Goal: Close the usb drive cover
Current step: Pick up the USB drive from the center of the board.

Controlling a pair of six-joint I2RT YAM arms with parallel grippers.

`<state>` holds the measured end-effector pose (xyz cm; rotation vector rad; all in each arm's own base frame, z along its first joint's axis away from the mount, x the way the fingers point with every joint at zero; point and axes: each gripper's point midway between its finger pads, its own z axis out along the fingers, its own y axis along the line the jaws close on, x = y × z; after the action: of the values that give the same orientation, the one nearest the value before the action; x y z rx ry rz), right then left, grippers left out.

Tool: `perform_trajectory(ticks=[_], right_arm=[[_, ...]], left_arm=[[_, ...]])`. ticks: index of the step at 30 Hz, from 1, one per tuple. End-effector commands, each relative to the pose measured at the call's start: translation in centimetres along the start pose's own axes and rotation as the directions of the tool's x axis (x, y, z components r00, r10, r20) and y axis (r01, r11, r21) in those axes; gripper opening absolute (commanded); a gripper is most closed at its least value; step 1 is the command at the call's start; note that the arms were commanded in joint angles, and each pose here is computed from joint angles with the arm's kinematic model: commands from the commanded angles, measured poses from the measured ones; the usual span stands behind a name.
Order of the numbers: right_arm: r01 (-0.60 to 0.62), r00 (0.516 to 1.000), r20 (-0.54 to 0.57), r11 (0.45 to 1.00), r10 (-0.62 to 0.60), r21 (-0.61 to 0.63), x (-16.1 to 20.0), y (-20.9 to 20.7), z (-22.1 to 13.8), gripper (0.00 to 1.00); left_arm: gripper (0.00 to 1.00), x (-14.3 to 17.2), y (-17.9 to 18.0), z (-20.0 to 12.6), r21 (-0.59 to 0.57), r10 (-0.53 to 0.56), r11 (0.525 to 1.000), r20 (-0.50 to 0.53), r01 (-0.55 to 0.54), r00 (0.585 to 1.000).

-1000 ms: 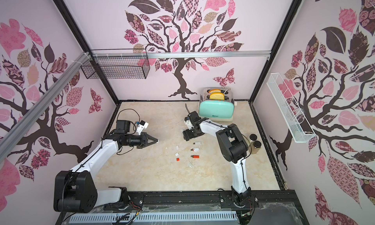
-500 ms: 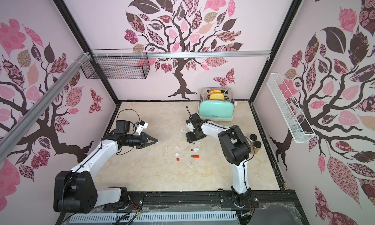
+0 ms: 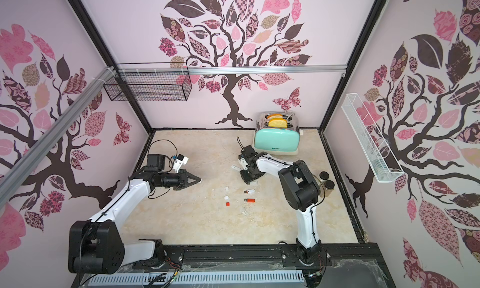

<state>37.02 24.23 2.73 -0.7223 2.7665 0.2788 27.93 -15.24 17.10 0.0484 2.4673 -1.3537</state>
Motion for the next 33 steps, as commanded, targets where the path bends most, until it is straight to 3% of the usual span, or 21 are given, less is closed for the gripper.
perform_trajectory(ticks=[1,14,22,29,33], right_arm=[[0.029,0.999,-0.023,0.999,-0.029,0.036,0.0,-0.1,0.4,0.35],[0.089,0.992,-0.092,0.992,-0.081,0.09,0.6,0.0,1.8,0.26],[0.096,0.992,-0.096,0.991,-0.086,0.097,0.3,0.0,1.3,0.13],[0.107,0.994,0.0,0.993,-0.107,0.056,-1.9,1.2,-1.1,0.1],[0.136,0.985,0.11,0.991,-0.136,0.005,-3.3,2.6,-2.9,0.09]], left_arm=[[0.0,-0.2,-0.1,-0.2,0.008,0.02,1.0,0.015,-0.021,1.0],[0.0,-0.2,0.1,-0.1,0.007,0.011,1.0,0.009,-0.011,1.0],[0.0,-0.3,0.2,-0.3,-0.006,0.01,1.0,0.015,-0.01,1.0],[0.0,-0.8,0.2,-0.3,-0.007,0.0,1.0,0.01,0.0,1.0],[0.0,-0.9,0.2,0.0,0.003,-0.001,1.0,0.004,0.001,1.0]])
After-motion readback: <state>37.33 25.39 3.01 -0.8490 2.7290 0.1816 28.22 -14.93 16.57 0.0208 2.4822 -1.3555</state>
